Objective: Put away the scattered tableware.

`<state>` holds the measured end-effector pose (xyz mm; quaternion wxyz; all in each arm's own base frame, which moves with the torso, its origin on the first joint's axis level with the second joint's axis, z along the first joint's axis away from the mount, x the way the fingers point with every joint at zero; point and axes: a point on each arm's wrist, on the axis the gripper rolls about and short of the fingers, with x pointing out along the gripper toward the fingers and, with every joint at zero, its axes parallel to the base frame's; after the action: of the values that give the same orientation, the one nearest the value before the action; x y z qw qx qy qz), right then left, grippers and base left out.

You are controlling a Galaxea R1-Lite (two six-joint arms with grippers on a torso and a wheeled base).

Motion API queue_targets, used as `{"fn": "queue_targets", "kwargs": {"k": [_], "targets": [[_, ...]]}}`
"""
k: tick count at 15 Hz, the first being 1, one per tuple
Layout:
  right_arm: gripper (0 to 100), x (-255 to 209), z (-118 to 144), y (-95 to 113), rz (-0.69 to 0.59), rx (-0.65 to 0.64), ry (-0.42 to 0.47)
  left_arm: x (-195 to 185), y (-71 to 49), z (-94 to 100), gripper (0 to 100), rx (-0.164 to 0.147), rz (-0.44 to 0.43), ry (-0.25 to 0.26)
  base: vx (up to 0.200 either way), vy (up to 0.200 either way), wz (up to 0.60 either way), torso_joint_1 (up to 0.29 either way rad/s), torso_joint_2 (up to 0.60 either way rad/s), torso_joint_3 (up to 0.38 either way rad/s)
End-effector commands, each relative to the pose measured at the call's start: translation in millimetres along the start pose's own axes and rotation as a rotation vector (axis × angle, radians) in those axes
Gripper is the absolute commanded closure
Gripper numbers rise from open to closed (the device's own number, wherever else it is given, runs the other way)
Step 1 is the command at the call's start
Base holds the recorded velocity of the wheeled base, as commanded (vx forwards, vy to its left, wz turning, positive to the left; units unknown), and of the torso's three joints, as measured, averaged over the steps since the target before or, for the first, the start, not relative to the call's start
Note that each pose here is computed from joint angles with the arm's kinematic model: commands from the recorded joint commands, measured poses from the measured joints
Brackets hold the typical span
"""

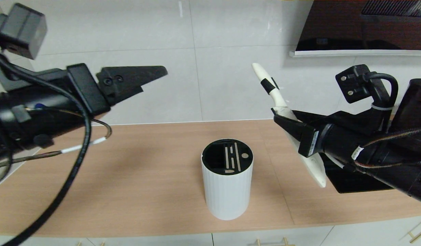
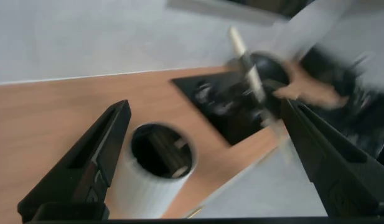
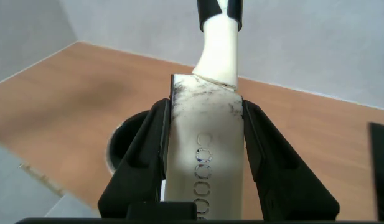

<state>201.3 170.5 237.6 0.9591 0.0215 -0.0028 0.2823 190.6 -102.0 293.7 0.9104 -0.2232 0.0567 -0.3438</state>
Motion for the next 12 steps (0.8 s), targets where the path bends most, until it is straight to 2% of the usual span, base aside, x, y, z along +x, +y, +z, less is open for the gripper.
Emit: {"fn": "queue_targets", "kwargs": {"k": [1, 4, 5, 7, 8, 9, 12], "targets": [[100, 1.7, -6.1, 11.2, 0.039, 0.003, 0.022, 27.1, 11.2, -28.3, 0, -0.037, 0.002, 0.086, 0.0, 0.0, 0.0, 0.0, 0.0, 0.0], [100, 8.4, -16.6, 24.1, 0.077, 0.027, 0.06, 40.3, 13.4, -48.6, 0, -0.054, -0.017, 0.133, 0.0, 0.0, 0.0, 0.0, 0.0, 0.0], [100, 8.1, -18.1, 29.9, 0.09, 0.031, 0.065, 42.7, 11.3, -53.4, 0, -0.073, -0.027, 0.147, 0.0, 0.0, 0.0, 0.0, 0.0, 0.0], [100, 8.2, -21.4, 38.2, 0.099, 0.029, 0.076, 47.0, 4.2, -57.7, 0, -0.151, -0.064, 0.145, 0.0, 0.0, 0.0, 0.0, 0.0, 0.0], [100, 8.0, -22.3, 42.7, 0.101, 0.031, 0.077, 51.4, 2.2, -58.0, 0, -0.206, -0.088, 0.12, 0.0, 0.0, 0.0, 0.0, 0.0, 0.0], [100, 6.9, -22.4, 46.4, 0.115, 0.037, 0.079, 54.8, 3.4, -59.8, 0, -0.227, -0.093, 0.113, 0.0, 0.0, 0.0, 0.0, 0.0, 0.0], [100, 1.9, -21.0, 57.2, 0.149, 0.044, 0.072, 64.6, 9.6, -69.5, 0, -0.238, -0.076, 0.137, 0.0, 0.0, 0.0, 0.0, 0.0, 0.0]]}}
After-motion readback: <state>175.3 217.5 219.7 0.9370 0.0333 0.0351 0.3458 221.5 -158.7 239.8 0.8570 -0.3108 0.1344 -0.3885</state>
